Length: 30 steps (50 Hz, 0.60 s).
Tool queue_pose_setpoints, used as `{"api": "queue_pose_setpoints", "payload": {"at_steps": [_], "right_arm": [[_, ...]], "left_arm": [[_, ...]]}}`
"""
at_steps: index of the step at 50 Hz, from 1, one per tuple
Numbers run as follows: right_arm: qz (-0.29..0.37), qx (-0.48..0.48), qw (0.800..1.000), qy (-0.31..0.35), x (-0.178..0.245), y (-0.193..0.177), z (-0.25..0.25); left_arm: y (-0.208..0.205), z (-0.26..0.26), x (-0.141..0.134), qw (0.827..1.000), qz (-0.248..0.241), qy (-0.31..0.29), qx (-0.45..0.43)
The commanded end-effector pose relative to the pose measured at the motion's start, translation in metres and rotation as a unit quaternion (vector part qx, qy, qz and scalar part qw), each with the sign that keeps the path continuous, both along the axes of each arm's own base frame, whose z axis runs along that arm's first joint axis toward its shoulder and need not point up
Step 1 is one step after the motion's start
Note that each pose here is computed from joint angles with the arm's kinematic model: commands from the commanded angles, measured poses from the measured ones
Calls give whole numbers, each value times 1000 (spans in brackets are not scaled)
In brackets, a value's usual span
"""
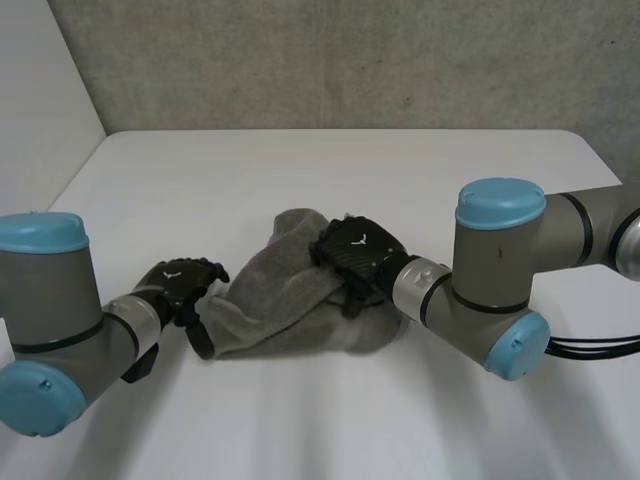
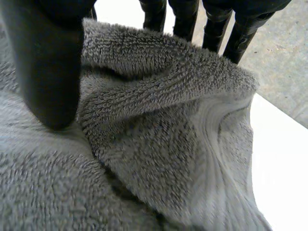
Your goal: Fold the towel.
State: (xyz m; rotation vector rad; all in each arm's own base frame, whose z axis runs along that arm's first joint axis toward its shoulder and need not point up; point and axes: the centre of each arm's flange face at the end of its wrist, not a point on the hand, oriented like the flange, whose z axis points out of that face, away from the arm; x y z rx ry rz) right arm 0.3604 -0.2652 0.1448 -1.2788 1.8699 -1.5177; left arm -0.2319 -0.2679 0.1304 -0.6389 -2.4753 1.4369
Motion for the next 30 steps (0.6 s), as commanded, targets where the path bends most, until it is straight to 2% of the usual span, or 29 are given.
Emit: {"api": "queue_pose_setpoints", "payload": {"at_steps": [1, 6, 15, 30], "right_arm": [[-4, -27, 1000, 12, -5, 3, 10], [-8, -30, 999, 9, -12, 6, 19], [-9, -36, 999, 4, -24, 18, 38], [-19, 8, 999, 25, -53, 26, 51]], "left_arm": [[0, 2, -3, 1000, -4, 3, -4], [7, 0, -6, 1000, -16, 6, 5], [23, -1, -12, 996, -68, 37, 41], [22, 14, -11, 996, -69, 46, 30]]}}
